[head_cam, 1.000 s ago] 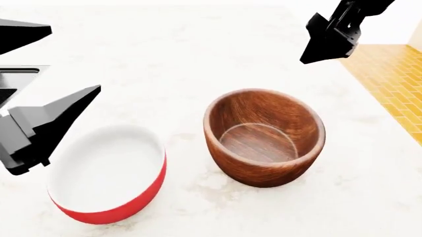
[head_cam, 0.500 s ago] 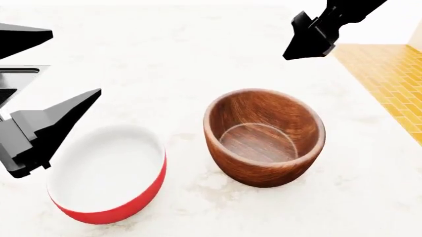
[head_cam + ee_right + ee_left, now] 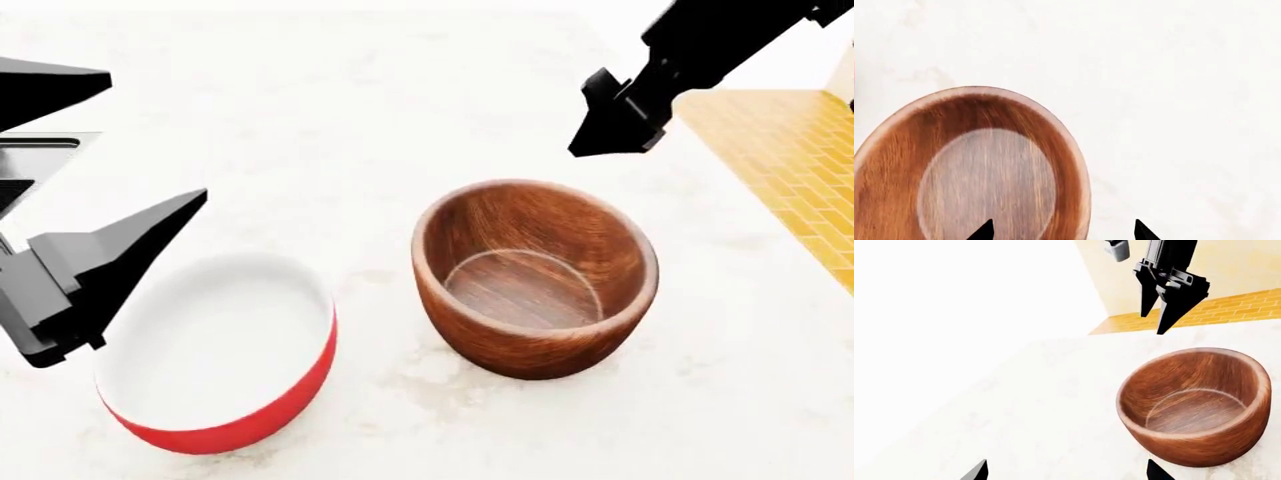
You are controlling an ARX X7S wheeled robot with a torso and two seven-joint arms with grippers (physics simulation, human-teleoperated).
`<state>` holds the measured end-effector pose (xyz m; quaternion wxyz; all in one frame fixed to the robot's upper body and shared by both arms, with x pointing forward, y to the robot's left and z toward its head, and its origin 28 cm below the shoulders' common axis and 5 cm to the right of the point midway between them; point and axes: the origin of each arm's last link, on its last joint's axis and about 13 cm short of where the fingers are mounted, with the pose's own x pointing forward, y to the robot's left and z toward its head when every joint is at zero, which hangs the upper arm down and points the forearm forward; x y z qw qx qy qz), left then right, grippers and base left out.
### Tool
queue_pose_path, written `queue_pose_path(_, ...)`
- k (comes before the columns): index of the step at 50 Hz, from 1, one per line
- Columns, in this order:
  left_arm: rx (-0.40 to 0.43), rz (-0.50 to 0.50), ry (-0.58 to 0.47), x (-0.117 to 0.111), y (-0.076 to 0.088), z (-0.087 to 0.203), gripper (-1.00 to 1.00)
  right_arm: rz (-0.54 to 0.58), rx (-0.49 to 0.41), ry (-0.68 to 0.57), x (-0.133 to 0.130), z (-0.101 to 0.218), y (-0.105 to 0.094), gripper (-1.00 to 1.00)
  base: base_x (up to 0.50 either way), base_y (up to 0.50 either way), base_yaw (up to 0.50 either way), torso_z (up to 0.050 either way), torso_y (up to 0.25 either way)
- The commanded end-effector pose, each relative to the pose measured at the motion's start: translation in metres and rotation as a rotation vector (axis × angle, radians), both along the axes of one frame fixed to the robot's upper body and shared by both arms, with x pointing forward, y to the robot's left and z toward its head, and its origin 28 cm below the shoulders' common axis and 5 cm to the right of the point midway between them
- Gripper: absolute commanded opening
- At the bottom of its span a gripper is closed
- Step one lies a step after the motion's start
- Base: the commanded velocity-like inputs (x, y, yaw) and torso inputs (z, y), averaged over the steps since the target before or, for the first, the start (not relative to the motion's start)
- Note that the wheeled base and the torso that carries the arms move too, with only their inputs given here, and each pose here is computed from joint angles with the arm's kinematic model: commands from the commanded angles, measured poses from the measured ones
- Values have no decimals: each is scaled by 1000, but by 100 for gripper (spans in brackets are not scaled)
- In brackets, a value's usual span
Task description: Pick the bowl and bowl and place them in the sink. Then turn on the water.
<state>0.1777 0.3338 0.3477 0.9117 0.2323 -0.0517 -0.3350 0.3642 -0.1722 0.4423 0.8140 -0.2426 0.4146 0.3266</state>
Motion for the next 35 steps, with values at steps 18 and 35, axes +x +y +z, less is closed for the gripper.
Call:
queue_pose_path(18,2,2,11,0,1,-3,100,-2,47,27,5,-21,-1,100,0,0,0,0,0)
queue_pose_path(35,2,-2,14,2,0,-5,100,-23,112,27,8,-35,-5,100,0,0,0,0,0)
